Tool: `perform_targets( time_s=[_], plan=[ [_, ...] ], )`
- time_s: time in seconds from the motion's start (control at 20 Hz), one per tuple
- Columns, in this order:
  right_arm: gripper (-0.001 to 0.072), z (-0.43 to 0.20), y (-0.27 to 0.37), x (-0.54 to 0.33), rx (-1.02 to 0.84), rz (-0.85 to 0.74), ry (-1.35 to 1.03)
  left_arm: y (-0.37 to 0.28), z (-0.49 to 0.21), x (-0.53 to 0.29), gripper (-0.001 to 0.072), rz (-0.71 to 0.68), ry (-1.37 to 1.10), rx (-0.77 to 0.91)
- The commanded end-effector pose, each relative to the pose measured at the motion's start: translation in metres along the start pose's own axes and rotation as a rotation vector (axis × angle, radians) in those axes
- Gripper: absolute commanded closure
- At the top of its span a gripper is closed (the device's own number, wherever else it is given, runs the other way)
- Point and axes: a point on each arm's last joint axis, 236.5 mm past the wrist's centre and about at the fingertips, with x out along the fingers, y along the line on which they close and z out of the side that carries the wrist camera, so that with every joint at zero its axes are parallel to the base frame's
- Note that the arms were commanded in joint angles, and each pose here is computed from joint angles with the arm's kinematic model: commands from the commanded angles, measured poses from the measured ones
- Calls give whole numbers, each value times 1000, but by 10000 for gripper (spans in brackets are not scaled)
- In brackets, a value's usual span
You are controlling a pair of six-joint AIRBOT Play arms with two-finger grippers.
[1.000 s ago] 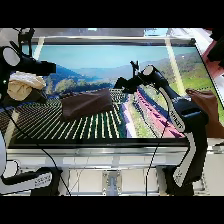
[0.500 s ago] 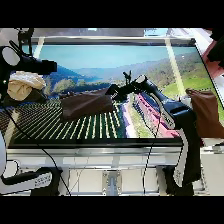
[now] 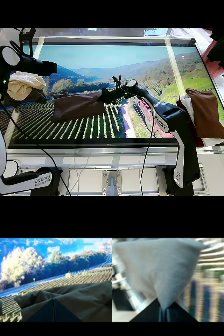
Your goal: Fold the shirts.
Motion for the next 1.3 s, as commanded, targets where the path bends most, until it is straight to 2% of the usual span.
perform_targets(
  time_s=[0.0, 0.1, 0.3, 0.45, 0.65, 0.95, 1.25],
  plan=[
    [683, -1, 65, -6, -61, 260, -4, 0, -4, -1, 692, -1, 16, 6],
    [685, 15, 89, -22, -126, 313, -61, 0, -5, -1, 692, -2, 23, 10],
    [685, 69, 108, -90, -265, 231, -245, 0, -6, -1, 692, -3, 27, 9],
    [685, 107, 88, -182, -303, 13, -411, 0, -6, -1, 692, -3, 27, 9],
    [686, 120, 45, -341, -238, -301, -615, -1, -6, 0, 692, -3, 28, 9],
    [686, 64, 6, -564, -90, -510, -906, -7, -10, -1, 693, -30, 44, -3],
    [686, -72, -74, -684, 226, -731, -913, -35, -13, -4, 693, -148, 60, -51]
  ],
)
